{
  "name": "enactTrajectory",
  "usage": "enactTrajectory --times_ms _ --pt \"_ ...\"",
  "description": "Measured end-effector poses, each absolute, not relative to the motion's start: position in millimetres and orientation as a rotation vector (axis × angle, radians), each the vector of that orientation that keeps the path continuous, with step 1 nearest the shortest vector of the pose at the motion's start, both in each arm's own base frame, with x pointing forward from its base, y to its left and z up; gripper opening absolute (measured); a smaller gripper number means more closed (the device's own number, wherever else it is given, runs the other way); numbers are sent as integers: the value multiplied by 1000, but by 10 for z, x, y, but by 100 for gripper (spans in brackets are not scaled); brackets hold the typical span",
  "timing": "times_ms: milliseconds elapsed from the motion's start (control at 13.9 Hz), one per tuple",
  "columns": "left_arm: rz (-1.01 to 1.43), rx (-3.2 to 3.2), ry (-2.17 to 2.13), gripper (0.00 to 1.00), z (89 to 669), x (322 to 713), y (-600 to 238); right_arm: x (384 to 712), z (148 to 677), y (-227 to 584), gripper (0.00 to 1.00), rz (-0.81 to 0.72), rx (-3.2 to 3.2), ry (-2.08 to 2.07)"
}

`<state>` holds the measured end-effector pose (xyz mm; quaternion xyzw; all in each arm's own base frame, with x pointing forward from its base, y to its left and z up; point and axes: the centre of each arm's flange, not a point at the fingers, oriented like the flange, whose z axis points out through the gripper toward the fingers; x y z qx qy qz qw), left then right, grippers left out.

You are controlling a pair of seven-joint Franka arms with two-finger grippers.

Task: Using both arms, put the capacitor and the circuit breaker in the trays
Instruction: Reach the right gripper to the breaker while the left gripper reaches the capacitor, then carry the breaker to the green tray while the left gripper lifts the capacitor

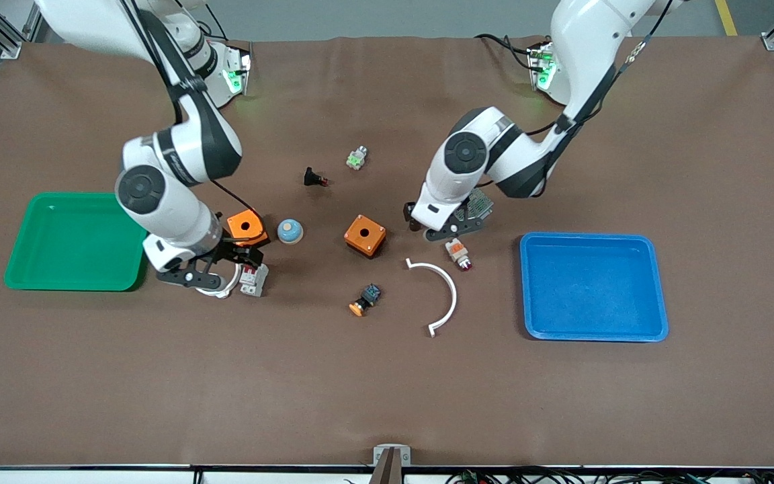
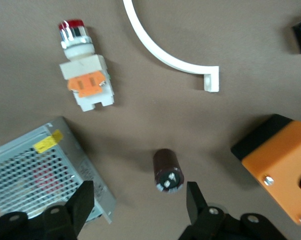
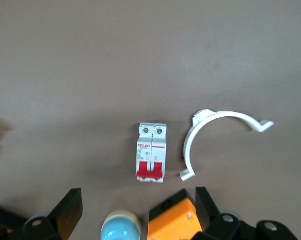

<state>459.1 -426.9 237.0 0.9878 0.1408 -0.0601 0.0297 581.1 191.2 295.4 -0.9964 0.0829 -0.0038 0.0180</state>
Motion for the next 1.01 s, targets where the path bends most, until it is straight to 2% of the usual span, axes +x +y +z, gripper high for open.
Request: enactTrajectory --times_ms 360,505,577,793,865,1009 --pt "-189 3003 496 80 1913 4631 -4363 5773 2227 1899 100 -48 -3074 276" --pt "-191 2995 499 79 1887 4663 -4392 5704 1989 1968 96 -57 -3067 274" --pt "-194 2993 499 77 1875 4657 -4415 5679 1914 1994 88 -47 -3069 270" --pt "-205 2993 537 74 1836 4600 -4467 5681 1896 1994 51 -43 -3071 271" --pt "-208 2995 543 74 1829 4574 -4490 5697 1926 1977 42 -36 -3075 275" --pt "-213 2997 550 70 1815 4530 -4525 5781 2169 1836 40 52 -3105 312"
